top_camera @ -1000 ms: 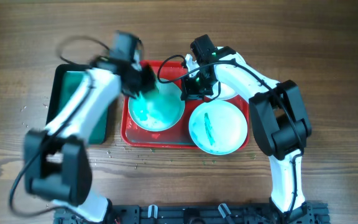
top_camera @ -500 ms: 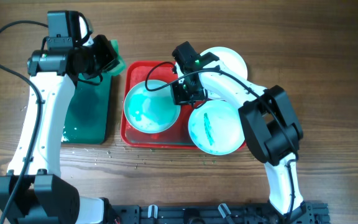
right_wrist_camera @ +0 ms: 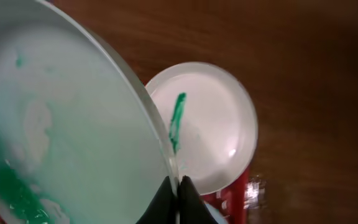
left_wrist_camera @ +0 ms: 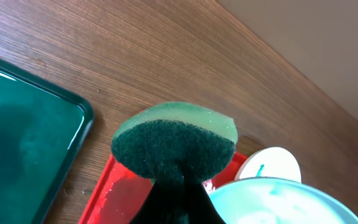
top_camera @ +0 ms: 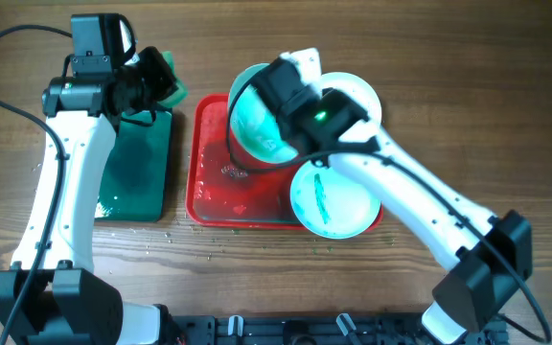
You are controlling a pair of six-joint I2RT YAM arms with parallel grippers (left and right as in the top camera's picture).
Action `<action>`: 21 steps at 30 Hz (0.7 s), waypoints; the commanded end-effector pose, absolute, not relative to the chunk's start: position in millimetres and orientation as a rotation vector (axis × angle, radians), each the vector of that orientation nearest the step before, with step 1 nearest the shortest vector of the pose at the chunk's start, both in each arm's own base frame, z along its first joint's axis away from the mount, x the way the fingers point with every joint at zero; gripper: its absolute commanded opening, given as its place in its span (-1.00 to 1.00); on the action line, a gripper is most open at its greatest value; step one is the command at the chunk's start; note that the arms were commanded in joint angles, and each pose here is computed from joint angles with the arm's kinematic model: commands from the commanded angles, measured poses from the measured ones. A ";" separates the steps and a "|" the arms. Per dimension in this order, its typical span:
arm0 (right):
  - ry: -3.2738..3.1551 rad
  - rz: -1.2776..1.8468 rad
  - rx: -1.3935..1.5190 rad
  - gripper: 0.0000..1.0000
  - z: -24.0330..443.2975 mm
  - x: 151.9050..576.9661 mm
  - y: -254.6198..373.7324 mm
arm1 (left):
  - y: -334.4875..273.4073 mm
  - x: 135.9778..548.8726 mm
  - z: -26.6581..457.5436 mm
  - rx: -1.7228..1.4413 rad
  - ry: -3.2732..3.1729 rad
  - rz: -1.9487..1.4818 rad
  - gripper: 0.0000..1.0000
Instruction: Clean dirty plates on tray and stack at the side
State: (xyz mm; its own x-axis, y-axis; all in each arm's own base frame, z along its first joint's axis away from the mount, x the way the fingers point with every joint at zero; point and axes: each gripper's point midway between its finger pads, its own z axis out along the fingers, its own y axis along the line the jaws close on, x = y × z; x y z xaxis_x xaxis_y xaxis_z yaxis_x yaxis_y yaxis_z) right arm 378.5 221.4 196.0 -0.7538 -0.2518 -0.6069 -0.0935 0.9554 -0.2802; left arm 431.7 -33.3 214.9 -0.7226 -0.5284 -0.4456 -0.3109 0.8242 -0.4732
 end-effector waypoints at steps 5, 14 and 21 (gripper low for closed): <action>2.127 -0.636 -0.304 -0.91 235.3 361.1 233.0 | -27.5 433.3 212.6 -0.606 2.421 -0.457 -0.92; 1.757 -0.942 -0.266 -0.91 297.6 337.7 233.5 | -27.5 431.8 211.3 -0.609 2.429 -0.455 -0.92; 1.917 -0.754 -0.332 -0.91 266.8 341.1 253.5 | -27.5 431.3 211.0 -0.610 2.431 -0.455 -0.92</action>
